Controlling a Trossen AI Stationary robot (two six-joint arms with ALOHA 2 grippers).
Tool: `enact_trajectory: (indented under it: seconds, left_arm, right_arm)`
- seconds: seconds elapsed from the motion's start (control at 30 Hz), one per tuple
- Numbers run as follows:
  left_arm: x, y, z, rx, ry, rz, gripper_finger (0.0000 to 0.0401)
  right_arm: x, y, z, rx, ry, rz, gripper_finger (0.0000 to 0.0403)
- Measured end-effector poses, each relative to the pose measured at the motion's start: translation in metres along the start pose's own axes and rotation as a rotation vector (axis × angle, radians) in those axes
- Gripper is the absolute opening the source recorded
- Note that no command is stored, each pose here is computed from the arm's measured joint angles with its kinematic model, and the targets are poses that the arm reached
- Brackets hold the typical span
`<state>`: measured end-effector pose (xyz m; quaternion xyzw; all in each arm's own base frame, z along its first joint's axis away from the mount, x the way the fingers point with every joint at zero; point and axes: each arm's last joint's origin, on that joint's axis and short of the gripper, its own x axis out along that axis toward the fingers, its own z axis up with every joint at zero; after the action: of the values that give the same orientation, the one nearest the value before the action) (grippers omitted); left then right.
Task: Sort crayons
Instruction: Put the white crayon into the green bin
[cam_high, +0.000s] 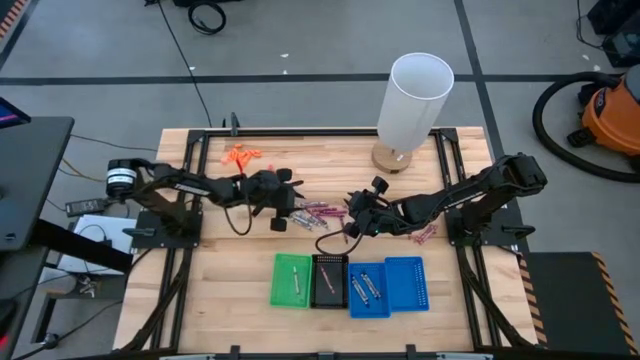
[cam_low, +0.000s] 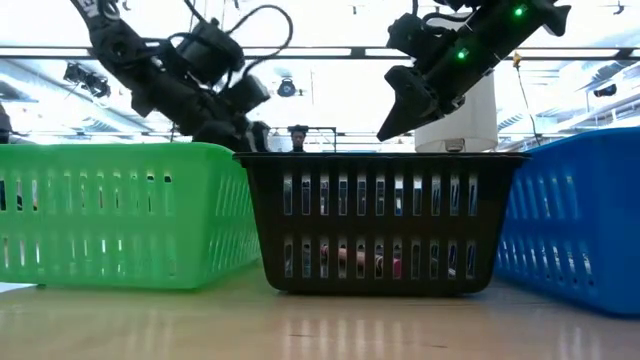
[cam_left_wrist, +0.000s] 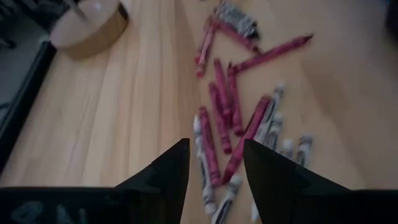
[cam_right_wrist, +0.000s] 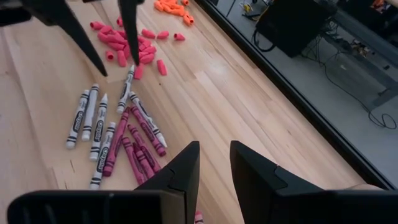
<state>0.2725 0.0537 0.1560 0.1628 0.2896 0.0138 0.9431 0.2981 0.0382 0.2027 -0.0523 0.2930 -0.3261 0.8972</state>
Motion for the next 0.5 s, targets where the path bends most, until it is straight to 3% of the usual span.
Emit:
enact_trajectory:
  seconds: [0.5]
  left_arm:
    - [0.011, 0.02, -0.038, -0.088, 0.116, -0.123, 0.0162]
  right_arm:
    - [0.0, 0.0, 0.001, 0.01, -0.008, 0.003, 0.0098]
